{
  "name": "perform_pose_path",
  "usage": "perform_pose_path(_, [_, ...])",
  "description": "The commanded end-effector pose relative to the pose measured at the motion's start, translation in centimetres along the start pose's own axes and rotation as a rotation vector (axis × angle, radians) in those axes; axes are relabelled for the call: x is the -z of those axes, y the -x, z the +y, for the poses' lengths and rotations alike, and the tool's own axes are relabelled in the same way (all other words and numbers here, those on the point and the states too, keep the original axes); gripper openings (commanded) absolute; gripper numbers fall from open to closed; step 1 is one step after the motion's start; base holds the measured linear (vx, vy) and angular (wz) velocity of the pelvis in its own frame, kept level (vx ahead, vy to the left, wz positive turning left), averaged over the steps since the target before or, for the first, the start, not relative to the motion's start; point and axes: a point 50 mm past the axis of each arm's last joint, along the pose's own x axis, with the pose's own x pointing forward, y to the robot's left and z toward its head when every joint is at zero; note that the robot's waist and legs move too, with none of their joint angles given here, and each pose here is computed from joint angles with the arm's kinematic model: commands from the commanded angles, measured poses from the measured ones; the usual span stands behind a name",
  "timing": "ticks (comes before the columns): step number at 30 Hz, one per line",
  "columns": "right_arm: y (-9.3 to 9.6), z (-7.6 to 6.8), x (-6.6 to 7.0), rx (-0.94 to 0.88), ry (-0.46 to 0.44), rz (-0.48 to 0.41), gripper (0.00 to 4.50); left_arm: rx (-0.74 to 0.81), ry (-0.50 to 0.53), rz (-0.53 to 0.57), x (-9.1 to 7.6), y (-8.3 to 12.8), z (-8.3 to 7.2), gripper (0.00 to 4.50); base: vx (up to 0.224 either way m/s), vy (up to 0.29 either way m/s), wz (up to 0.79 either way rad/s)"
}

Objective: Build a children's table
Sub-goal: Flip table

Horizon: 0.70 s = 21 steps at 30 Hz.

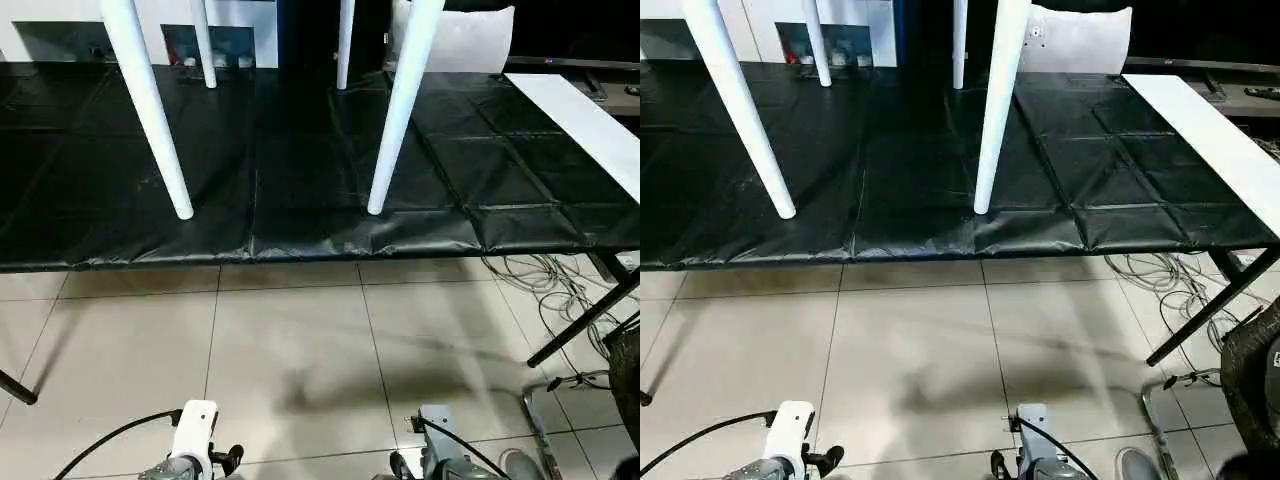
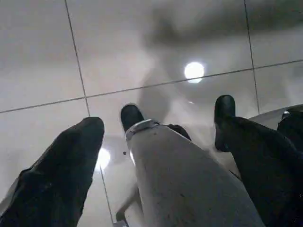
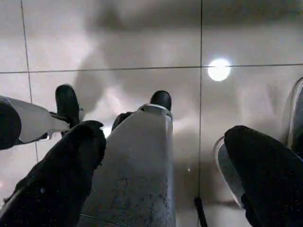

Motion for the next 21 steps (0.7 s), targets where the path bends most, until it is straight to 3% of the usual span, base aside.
perform_pose_path(1, [0.06,-0.32,0.36,0.01,0.0,0.008,4.5,0.006,-0.007,0.0,-0.03,-0.05,-0.18,4.49,0.0,0.0,0.0])
perform_pose_path(21, [0.06,-0.32,0.36,0.01,0.0,0.008,4.5,0.006,-0.007,0.0,-0.03,-0.05,-0.18,4.49,0.0,0.0,0.0])
